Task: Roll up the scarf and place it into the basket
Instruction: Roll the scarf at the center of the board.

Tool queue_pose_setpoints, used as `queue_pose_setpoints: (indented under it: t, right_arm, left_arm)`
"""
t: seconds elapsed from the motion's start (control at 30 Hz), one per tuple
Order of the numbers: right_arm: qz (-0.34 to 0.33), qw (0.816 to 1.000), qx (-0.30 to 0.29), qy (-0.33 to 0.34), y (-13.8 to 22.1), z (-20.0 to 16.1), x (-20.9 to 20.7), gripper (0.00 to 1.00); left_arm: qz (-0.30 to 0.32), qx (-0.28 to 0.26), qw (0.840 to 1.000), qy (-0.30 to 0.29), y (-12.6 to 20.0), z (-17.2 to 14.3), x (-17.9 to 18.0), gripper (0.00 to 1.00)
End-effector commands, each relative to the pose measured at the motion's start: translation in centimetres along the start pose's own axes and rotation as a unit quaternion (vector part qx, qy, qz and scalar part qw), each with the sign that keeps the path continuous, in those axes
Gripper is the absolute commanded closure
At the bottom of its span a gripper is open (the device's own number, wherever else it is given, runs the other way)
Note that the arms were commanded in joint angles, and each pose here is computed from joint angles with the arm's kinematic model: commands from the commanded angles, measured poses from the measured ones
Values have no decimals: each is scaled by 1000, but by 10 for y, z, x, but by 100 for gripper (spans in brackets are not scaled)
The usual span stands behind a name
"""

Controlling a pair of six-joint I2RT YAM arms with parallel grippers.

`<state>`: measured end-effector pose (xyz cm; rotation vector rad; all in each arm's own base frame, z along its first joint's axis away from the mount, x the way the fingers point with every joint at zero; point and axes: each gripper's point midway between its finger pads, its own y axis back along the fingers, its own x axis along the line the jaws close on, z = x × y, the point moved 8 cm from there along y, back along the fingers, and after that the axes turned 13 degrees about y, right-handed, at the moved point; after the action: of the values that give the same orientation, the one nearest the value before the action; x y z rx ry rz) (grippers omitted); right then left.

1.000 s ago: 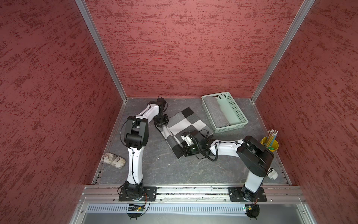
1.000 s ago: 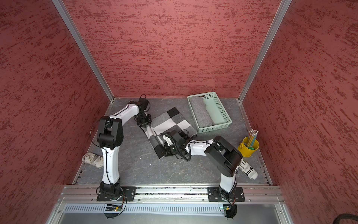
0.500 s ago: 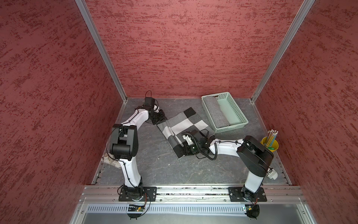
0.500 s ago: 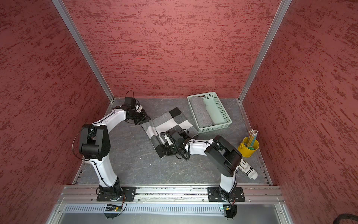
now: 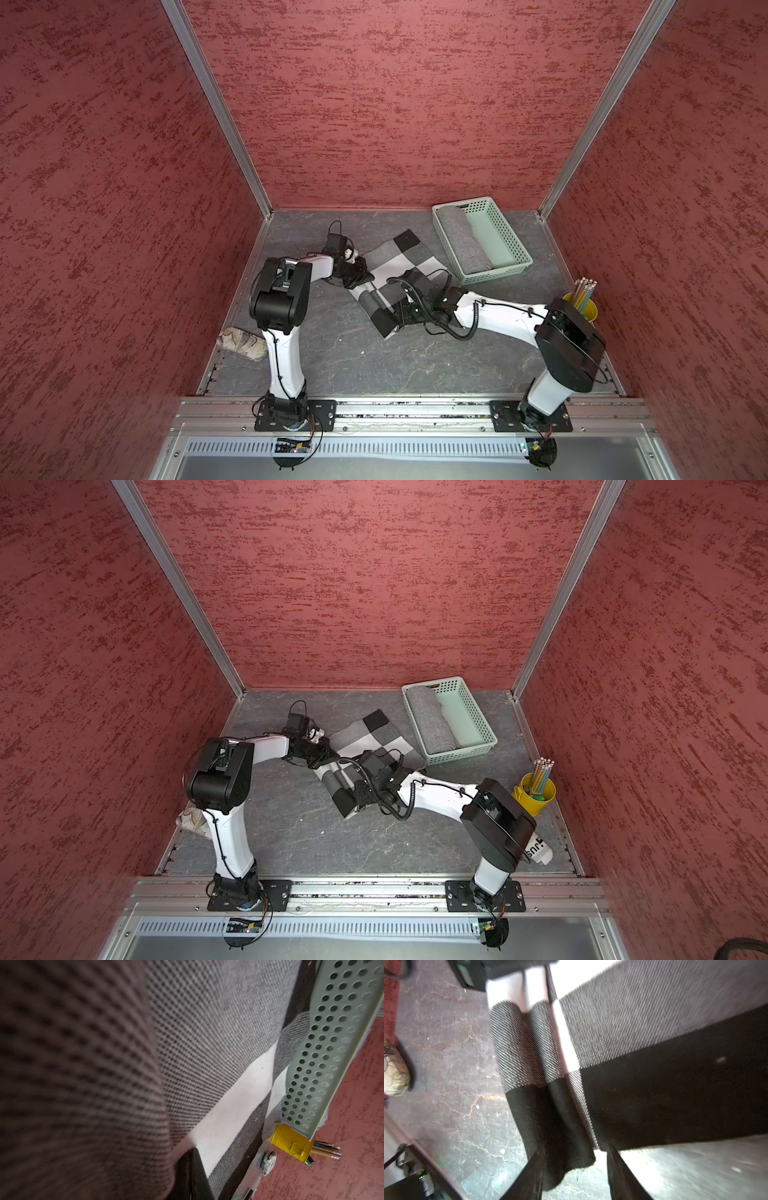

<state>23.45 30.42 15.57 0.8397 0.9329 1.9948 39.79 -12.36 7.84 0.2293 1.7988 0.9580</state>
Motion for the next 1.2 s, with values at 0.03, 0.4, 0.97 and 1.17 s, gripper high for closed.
queue_pose_setpoints:
  t: [0.03,0.4,0.97,1.17]
  right_arm:
    - [-128,986,-30,105,17,7,25,51]
    - [-226,912,-15,343,-49,1,92,40]
    - [-130,940,73,306,-96,-36,17,65]
    - [59,981,75,169,-72,-22,42,88]
  left_arm:
    - [-18,-19,1000,1,-6,6,8,98]
    - [-18,-4,1000,4,-12,3,15,98]
    - [-73,-53,994,-54,75,12,-45,55]
    - [-66,-143,984,-86,150,-9,-65,48]
